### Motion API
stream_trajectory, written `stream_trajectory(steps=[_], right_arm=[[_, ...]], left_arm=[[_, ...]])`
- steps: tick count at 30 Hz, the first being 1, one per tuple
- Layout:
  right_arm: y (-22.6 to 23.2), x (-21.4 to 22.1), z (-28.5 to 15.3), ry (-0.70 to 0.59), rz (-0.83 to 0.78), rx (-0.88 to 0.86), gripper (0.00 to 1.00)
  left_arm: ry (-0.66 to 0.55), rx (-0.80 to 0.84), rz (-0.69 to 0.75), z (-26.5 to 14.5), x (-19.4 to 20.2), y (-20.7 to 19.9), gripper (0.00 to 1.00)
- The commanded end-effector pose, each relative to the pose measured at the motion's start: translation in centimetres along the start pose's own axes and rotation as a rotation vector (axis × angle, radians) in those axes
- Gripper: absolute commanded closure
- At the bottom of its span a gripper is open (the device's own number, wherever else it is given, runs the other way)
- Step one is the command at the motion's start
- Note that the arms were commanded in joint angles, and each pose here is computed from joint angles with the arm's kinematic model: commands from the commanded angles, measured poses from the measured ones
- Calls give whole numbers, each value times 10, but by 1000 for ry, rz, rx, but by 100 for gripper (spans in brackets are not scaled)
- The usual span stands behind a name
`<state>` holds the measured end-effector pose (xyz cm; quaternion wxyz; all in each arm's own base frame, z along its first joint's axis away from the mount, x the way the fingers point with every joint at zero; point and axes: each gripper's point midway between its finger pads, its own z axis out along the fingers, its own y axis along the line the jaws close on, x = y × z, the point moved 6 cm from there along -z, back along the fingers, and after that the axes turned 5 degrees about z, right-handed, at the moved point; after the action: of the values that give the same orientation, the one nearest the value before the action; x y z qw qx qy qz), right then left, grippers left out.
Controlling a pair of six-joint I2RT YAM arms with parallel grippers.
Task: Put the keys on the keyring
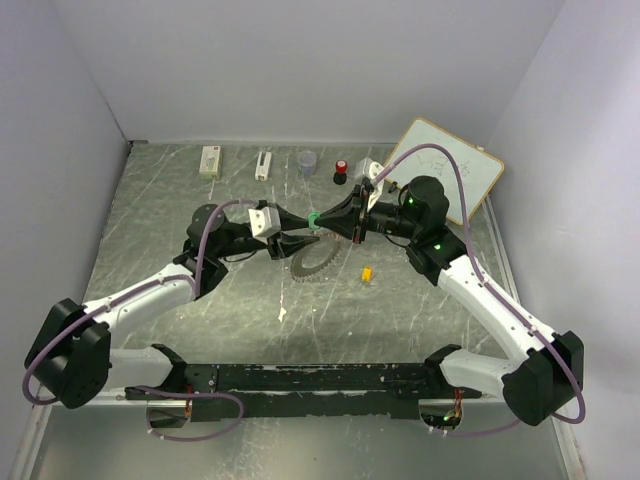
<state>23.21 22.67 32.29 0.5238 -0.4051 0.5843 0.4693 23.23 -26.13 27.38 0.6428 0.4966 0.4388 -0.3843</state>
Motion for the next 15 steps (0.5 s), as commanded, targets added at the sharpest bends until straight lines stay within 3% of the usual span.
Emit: stream_trajectory(steps=[1,6,11,15], right_arm=[[2,-20,0,-43,-58,-18,100],[2,-21,0,-46,-62,-17,100],[2,-24,-1,-56,-65,-4,100],[0,-24,-1,-61,-63,9,100]], left_arm=[[-1,84,9,5,-4,-3,54],[10,98,-3,5,0,-4,56],[16,94,-7,5,0,-4,73],[21,80,-8,4,0,-3,77]])
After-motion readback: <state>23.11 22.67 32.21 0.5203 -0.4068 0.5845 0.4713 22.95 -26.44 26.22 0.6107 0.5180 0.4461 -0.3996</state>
